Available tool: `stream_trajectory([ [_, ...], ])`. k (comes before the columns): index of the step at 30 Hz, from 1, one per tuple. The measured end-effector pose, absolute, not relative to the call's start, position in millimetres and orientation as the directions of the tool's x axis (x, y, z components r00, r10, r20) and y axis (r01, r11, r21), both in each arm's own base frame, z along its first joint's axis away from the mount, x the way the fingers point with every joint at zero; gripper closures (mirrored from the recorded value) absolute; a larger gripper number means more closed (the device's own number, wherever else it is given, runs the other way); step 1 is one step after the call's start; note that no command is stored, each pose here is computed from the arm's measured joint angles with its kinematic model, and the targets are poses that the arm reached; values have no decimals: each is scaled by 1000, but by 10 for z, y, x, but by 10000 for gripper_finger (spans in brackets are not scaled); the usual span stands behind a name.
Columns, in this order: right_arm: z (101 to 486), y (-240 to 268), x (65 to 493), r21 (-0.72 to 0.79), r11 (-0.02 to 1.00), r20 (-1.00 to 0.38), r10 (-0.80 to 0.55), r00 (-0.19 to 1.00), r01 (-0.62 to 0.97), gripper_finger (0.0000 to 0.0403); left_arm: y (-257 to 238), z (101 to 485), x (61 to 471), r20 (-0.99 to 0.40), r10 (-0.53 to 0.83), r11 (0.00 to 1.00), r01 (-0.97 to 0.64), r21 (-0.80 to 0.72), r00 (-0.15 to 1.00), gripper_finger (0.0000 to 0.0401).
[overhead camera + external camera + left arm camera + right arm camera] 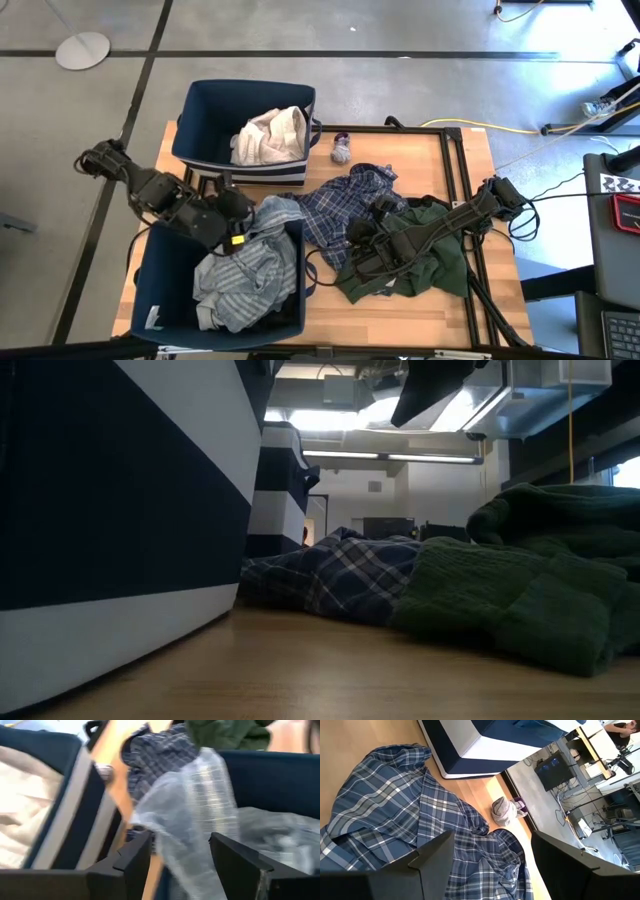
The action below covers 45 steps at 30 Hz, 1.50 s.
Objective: Sort clothes
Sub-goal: Put the light blue long sleeve into the bottom blue laundry organizer
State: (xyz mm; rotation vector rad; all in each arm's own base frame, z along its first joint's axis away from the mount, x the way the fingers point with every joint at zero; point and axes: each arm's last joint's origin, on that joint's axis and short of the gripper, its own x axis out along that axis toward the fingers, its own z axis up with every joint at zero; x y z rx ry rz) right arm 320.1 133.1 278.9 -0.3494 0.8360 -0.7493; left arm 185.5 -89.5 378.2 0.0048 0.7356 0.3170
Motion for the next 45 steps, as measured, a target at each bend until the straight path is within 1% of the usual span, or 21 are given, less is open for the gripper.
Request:
stream_trajectory([
  [3,2789,1331,3201,-553,696,-540,-718,439,458,139,-898,3785,1862,-658,279,954,-281,106,699,204],
  [7,2789,1331,3202,-555,696,-539,-718,440,456,139,-850,3767,1872,-670,304,945,-304,122,677,208],
  [12,2789,1331,3202,-555,696,-539,-718,440,456,139,-781,3734,1869,-694,342,932,-325,162,633,227],
  [15,2789,1331,3202,-555,696,-539,-718,440,456,139,-782,3732,1877,-697,335,934,-322,156,634,253],
  [19,2791,1330,3202,-560,692,-533,-722,441,456,139,-798,3708,1898,-734,280,950,-286,122,618,290],
  [21,2791,1331,3202,-560,692,-533,-722,441,455,139,-808,3694,1915,-742,273,952,-281,119,612,304],
  [26,2791,1331,3204,-558,693,-533,-721,442,457,139,-826,3667,1949,-749,276,958,-240,159,603,336],
  [30,2791,1332,3204,-558,693,-533,-721,442,457,139,-825,3668,1946,-749,276,960,-214,181,603,381],
  [32,2791,1331,3204,-559,693,-533,-721,442,457,139,-826,3668,1948,-747,278,960,-198,197,604,395],
  [35,2791,1331,3204,-558,692,-533,-721,442,457,139,-850,3676,1945,-735,279,960,-182,212,617,395],
  [37,2791,1331,3204,-558,693,-533,-721,442,457,139,-894,3695,1959,-716,262,965,-149,218,647,398],
  [42,2791,1331,3204,-559,693,-533,-721,442,457,139,-1076,3772,1964,-650,168,979,-46,200,741,398],
  [45,2791,1332,3204,-559,693,-533,-721,442,456,139,-1220,3801,1920,-623,101,978,36,204,776,398],
])
